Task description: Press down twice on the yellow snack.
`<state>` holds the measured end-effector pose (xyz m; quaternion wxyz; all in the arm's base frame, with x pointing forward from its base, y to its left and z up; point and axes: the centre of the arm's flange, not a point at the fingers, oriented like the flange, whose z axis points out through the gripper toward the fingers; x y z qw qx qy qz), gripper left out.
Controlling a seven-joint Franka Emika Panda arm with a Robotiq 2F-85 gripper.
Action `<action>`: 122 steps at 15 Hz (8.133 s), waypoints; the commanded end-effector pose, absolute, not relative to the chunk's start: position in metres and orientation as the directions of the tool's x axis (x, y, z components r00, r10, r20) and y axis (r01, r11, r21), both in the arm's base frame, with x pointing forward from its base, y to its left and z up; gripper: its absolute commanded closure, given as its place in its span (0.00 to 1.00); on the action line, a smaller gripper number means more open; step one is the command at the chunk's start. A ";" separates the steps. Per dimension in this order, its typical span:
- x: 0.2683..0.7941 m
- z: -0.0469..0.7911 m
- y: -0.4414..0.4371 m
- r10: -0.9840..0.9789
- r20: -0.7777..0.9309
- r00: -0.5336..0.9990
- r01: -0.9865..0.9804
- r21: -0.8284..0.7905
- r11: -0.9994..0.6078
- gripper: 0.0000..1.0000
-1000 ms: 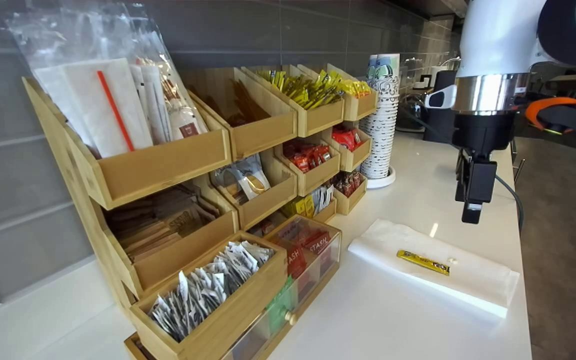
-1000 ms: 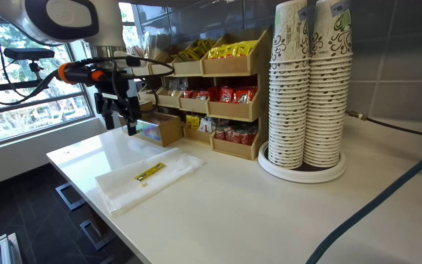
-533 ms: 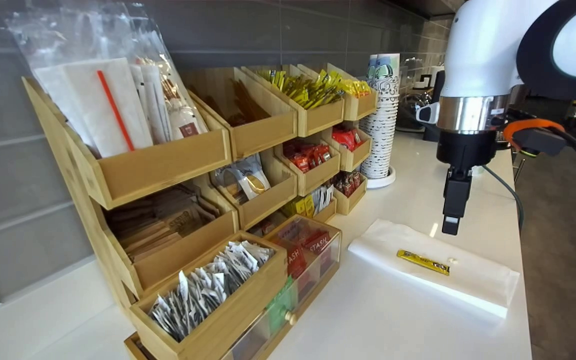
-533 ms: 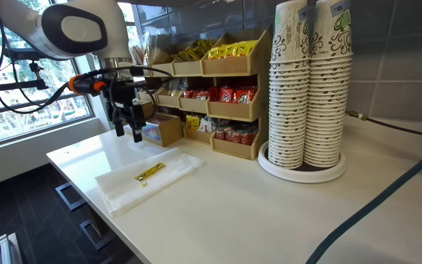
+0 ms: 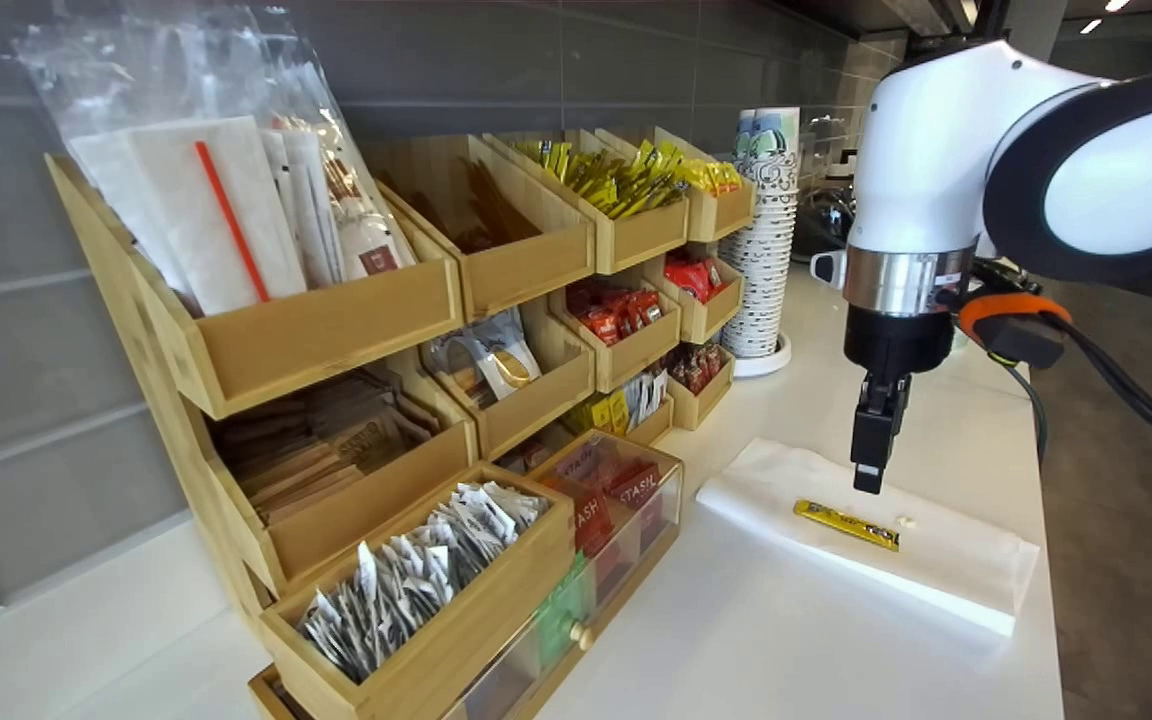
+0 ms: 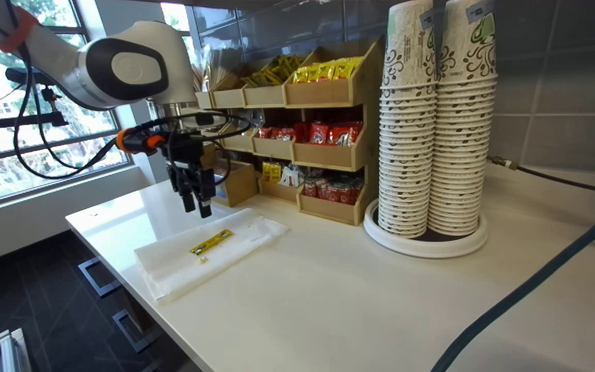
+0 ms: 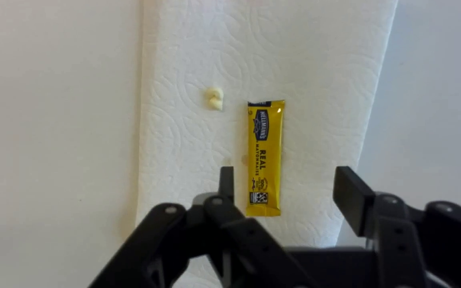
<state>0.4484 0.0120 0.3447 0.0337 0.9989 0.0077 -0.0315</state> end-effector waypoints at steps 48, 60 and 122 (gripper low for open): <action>0.458 0.257 0.010 -0.055 0.015 0.998 -0.056 0.058 -0.997 1.00; 0.454 0.249 0.007 -0.068 -0.016 0.998 -0.067 0.047 -0.997 1.00; 0.444 0.268 0.005 -0.059 0.010 0.998 -0.060 0.063 -0.996 1.00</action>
